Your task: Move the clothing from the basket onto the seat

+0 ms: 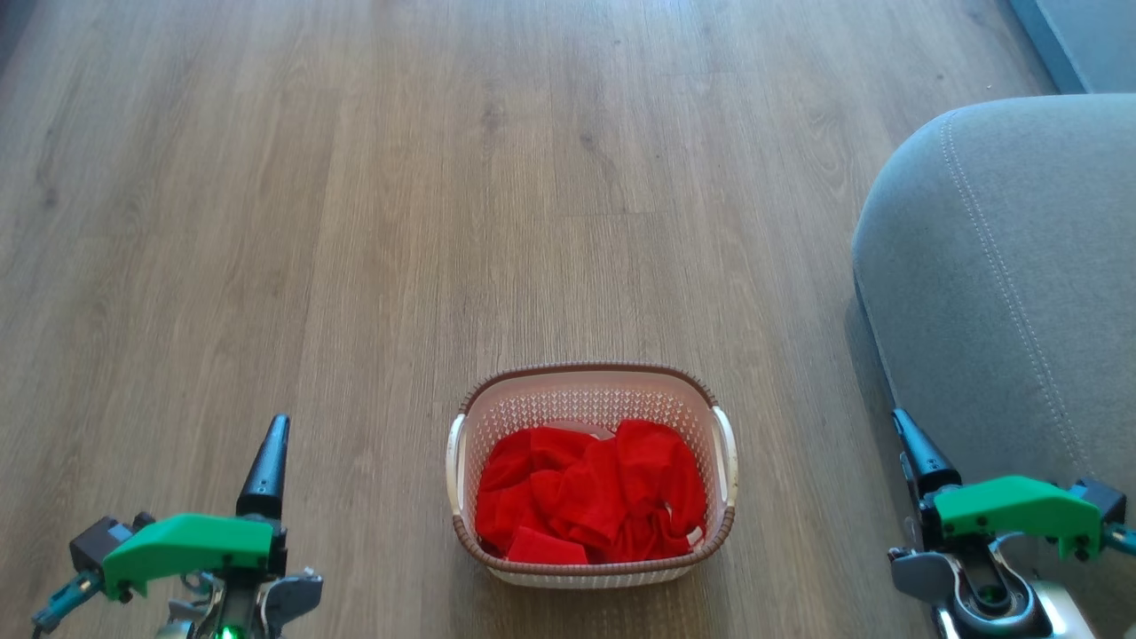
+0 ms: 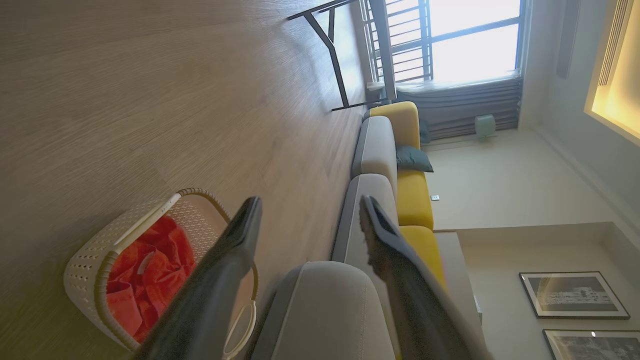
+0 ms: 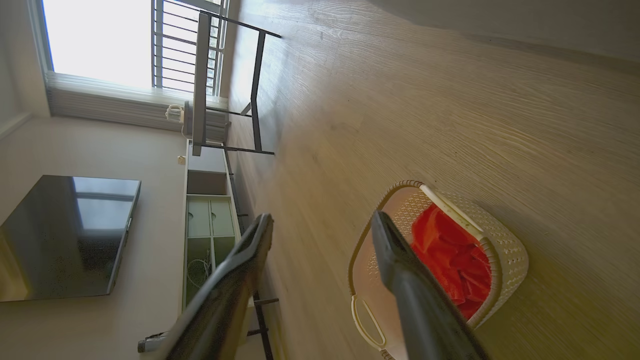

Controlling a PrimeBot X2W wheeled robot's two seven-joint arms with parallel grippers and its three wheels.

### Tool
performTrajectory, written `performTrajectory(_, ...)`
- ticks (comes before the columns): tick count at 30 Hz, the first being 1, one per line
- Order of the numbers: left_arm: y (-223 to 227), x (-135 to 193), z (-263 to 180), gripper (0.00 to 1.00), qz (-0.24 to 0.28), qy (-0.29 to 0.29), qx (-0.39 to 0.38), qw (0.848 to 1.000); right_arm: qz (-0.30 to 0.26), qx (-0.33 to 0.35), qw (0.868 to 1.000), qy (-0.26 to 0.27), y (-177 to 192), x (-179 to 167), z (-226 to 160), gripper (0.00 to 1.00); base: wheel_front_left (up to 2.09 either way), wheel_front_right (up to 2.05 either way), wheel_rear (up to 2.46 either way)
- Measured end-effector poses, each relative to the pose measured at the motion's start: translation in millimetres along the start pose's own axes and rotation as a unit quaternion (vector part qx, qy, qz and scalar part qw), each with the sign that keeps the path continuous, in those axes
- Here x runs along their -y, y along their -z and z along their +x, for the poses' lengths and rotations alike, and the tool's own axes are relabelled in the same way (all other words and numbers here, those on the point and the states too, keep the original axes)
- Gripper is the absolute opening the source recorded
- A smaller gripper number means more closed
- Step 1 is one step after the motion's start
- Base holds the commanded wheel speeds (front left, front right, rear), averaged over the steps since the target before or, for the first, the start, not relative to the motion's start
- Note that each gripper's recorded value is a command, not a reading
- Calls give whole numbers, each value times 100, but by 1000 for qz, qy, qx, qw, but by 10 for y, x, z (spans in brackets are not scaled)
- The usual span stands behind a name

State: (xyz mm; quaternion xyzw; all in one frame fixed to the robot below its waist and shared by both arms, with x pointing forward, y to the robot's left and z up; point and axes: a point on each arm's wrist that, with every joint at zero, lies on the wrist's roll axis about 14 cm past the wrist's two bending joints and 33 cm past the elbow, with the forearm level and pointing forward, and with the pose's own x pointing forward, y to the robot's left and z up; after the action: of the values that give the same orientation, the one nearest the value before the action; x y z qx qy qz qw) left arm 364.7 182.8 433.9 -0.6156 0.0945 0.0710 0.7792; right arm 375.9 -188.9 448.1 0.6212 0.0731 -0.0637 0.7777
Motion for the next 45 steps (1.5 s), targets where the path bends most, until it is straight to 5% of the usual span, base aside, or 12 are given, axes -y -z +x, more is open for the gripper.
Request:
performTrajectory(18, 19, 97, 91, 100, 146, 13, -1, 989, -147, -19, 989, -26, 121, -181, 134, 100, 0, 0, 0)
performTrajectory(45, 0, 326, 235, 100, 349, 48, 16, 936, -345, -22, 935, -76, 235, -444, 293, 100, 0, 0, 0)
